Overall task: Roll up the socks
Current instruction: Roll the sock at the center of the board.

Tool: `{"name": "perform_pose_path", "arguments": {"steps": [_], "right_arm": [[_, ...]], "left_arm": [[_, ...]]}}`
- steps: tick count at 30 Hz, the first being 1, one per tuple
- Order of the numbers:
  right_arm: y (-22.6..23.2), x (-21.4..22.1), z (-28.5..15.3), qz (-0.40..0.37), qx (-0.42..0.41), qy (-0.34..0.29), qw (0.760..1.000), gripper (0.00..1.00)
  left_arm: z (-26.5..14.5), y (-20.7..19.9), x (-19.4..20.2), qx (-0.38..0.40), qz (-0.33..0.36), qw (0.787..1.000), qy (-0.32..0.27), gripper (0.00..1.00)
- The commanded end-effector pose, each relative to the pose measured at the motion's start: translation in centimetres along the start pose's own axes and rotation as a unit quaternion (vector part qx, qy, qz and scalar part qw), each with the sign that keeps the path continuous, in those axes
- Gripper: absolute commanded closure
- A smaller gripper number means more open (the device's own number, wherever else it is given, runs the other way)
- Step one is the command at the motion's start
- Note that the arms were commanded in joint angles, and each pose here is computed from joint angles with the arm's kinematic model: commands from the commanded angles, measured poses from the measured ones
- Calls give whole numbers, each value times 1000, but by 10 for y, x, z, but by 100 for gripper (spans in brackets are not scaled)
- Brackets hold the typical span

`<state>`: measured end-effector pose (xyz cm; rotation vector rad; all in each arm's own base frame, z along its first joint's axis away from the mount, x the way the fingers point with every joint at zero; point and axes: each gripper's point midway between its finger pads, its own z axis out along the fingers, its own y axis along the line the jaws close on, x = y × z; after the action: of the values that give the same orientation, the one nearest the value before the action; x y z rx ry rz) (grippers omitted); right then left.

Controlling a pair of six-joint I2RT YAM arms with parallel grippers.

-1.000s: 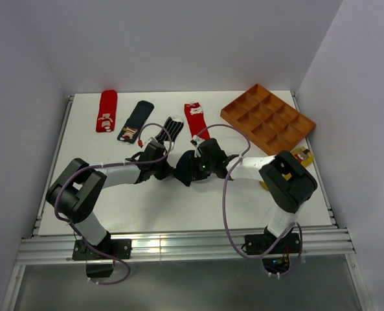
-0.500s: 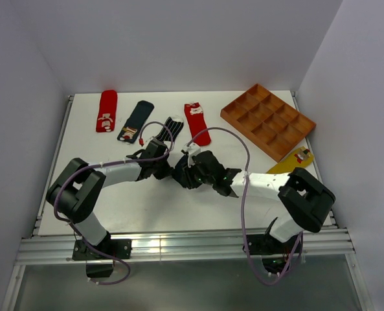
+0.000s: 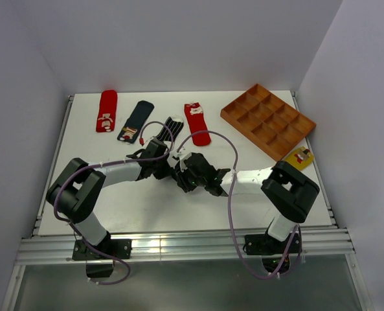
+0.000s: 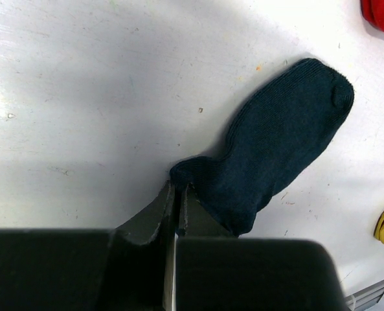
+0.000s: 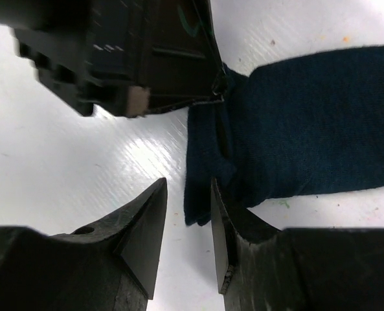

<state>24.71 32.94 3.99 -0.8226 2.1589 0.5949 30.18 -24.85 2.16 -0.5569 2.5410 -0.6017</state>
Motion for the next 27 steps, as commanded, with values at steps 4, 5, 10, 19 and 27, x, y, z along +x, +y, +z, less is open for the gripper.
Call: {"name": "perform_pose_path", "arguments": {"steps": [4, 5, 10, 19, 27], "right_arm": [[-10, -9, 10, -19, 33, -5, 999, 57], [-13, -6, 10, -19, 41, 2, 999, 57], [-23, 8, 15, -15, 72, 26, 997, 57], [-24, 25, 17, -11, 76, 65, 995, 89], [-4, 25, 14, 72, -16, 106, 992, 100]], "left_arm": [[3, 28, 13, -53, 27, 998, 23, 100], [3, 27, 13, -52, 27, 998, 23, 99], [3, 27, 12, -53, 33, 998, 22, 100], [0, 22, 9, -45, 29, 998, 17, 89], [-26, 11, -10, -18, -2, 999, -35, 56]]}}
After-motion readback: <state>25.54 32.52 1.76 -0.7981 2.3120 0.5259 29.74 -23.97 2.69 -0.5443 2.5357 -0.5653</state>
